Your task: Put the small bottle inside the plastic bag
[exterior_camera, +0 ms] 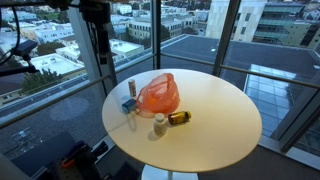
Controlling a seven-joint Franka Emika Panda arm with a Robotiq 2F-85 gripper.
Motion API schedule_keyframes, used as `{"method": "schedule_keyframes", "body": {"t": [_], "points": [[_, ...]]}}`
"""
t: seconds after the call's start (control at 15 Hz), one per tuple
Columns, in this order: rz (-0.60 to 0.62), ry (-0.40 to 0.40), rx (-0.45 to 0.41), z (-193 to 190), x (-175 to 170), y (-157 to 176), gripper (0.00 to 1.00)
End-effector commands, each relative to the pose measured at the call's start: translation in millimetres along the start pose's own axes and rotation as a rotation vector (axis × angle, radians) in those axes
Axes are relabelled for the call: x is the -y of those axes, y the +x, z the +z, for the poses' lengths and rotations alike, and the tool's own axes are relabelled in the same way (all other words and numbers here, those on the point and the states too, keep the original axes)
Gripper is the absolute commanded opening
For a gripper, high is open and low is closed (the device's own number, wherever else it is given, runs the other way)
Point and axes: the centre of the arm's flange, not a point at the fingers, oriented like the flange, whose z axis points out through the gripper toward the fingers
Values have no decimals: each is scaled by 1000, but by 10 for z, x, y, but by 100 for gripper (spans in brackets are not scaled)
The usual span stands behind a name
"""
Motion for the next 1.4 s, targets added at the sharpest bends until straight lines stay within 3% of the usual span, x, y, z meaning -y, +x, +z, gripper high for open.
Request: {"method": "schedule_keyframes", "body": {"t": [0.0,0.33,0.8,1.2,1.33], "points": [[89,-41,-54,-122,-24,343,100],[207,-73,-96,-68,-217,719,100],[358,-60,-55,280,-733,1204,100],[336,-116,-100,602,-1063,1534,100],[344,-98,-81,653,-1022,1426,100]]}}
